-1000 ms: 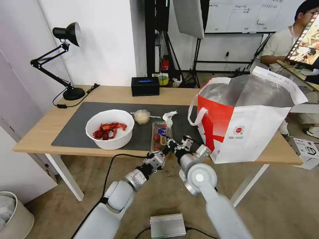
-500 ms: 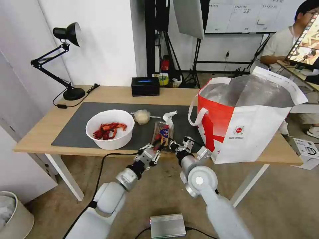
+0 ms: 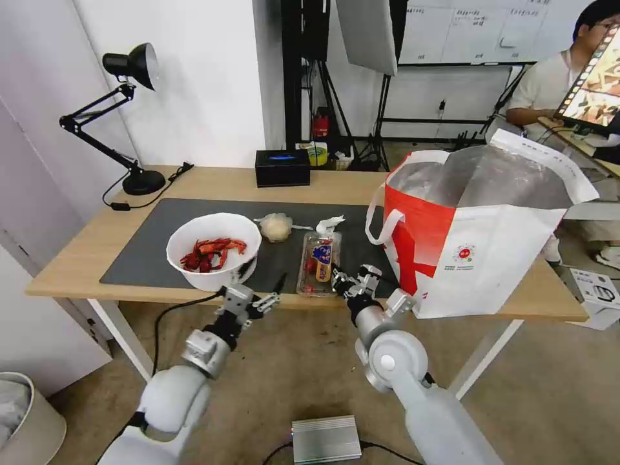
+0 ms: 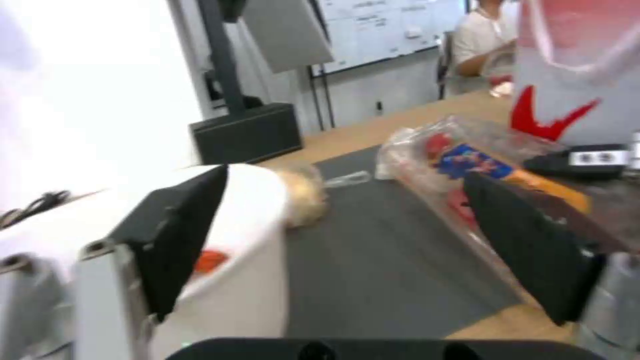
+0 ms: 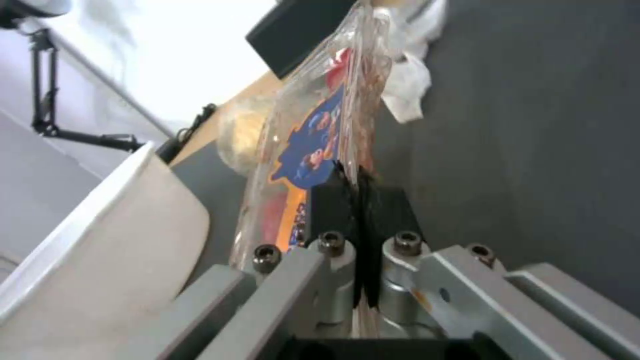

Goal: Pick up the trash from the table and place it into the takeout bag.

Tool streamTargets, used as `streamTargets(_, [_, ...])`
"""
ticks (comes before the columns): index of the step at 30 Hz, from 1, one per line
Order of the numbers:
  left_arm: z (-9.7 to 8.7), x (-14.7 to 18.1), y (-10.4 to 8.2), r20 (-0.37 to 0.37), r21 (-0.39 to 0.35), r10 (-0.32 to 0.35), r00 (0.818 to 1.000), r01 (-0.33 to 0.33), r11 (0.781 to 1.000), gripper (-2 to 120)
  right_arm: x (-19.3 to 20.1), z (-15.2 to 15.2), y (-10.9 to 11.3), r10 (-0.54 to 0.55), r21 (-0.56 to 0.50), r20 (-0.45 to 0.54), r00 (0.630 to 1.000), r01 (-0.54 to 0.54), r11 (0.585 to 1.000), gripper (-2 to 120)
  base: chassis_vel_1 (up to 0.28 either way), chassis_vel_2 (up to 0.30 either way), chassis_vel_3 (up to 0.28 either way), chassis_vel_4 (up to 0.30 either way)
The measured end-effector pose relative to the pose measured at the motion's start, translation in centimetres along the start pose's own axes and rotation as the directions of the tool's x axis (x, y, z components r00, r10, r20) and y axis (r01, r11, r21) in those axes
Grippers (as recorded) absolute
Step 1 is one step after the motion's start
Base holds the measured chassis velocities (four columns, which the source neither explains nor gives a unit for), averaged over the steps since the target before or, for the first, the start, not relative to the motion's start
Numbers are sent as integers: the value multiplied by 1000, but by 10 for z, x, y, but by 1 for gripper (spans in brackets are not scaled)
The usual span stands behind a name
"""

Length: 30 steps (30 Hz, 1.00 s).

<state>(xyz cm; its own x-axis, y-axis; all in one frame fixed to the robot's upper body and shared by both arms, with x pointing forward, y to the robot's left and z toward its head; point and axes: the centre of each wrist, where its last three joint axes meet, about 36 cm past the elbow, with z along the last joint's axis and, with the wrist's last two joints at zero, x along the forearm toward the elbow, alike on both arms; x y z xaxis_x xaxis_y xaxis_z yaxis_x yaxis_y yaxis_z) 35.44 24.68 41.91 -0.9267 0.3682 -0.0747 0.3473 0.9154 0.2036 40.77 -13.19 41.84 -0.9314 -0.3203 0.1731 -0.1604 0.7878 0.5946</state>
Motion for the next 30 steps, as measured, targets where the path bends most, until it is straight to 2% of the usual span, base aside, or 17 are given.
streamTargets(5, [-9, 9, 8, -9, 24, -40, 999, 40, 999, 100, 10, 4, -1, -48, 80, 43, 998, 44, 996, 0, 0, 0, 0, 0])
streamTargets(11, [-17, 25, 18, -19, 73, -79, 997, 81, 994, 100, 28, 5, -7, -173, 245, 130, 976, 138, 960, 0, 0, 0, 0, 0])
streamTargets(14, [-18, 27, 19, -21, 78, -83, 996, 85, 993, 100, 30, 4, -7, -188, 262, 137, 973, 147, 954, 0, 0, 0, 0, 0])
streamTargets(15, [-21, 31, 23, -25, 96, -95, 995, 97, 991, 100, 42, -2, -11, -234, 324, 173, 957, 169, 931, 0, 0, 0, 0, 0])
streamTargets(17, [-21, 31, 23, -26, 104, -96, 995, 99, 990, 100, 47, -4, -13, -244, 342, 185, 952, 171, 924, 0, 0, 0, 0, 0])
streamTargets(21, [-19, 25, 22, -37, 152, -86, 996, 91, 984, 100, 75, -20, -21, -300, 436, 274, 914, 160, 886, 0, 0, 0, 0, 0])
streamTargets(24, [-19, 26, 21, -40, 161, -88, 995, 93, 983, 100, 80, -26, -23, -325, 469, 293, 899, 161, 869, 0, 0, 0, 0, 0])
streamTargets(28, [-21, 31, 21, -40, 170, -104, 994, 109, 979, 100, 90, -55, -28, -415, 563, 348, 841, 166, 809, 0, 0, 0, 0, 0])
streamTargets(30, [-22, 31, 21, -40, 170, -107, 993, 112, 979, 100, 92, -62, -29, -426, 580, 357, 831, 160, 799, 0, 0, 0, 0, 0])
